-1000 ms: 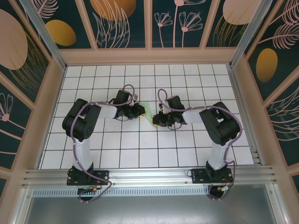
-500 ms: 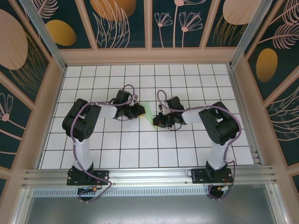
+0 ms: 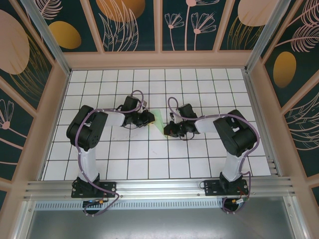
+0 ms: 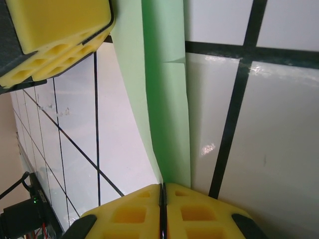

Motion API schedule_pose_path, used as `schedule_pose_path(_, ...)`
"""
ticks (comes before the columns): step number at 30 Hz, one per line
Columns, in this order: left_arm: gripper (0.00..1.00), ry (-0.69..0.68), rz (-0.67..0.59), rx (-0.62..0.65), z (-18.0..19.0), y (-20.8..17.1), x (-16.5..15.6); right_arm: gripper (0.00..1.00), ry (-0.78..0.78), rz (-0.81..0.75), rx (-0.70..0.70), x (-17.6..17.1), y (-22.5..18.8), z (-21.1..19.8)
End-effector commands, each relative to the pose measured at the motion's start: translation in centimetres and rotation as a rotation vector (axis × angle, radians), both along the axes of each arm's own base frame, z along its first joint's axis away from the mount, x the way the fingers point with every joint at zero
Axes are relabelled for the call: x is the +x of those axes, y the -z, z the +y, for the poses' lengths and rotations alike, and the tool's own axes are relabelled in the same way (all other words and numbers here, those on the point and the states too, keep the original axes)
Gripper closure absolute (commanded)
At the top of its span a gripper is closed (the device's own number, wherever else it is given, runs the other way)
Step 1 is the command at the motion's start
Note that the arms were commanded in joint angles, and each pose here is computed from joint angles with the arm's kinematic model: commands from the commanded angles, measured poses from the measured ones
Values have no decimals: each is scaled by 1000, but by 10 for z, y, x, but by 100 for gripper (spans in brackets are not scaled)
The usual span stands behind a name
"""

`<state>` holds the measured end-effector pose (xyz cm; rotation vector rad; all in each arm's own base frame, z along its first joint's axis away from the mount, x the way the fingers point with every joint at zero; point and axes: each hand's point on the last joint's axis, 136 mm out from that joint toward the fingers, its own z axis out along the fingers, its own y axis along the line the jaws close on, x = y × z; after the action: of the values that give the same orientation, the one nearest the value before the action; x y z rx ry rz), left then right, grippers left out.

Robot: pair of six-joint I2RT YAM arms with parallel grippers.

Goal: Fold a paper plane with a square sheet of paper (pick it up from the middle)
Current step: Fold the wing for the fifth time at the center of the table.

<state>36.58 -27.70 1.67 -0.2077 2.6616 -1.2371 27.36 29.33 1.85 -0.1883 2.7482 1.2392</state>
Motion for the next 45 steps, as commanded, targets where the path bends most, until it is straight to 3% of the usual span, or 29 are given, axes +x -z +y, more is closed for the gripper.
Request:
schedule_pose_path(1,83,-68,78,197,30,57,-5,90,2,83,-84,-19,22,-13)
schedule_pose_path(5,83,-40,41,148,21,43,-1,93,1,72,-71,-14,18,-9)
schedule_pose_path(10,77,18,-131,-18,-2,-20,13,97,19,92,-38,-13,22,-9)
schedule_pose_path(16,72,45,-245,-125,-6,-56,4,99,13,88,37,-15,16,-2)
schedule_pose_path(26,72,41,-245,-135,-3,-48,-5,100,53,76,143,-4,3,-7)
schedule_pose_path(45,77,99,-204,-142,-19,-30,-9,100,95,167,84,-3,21,-11)
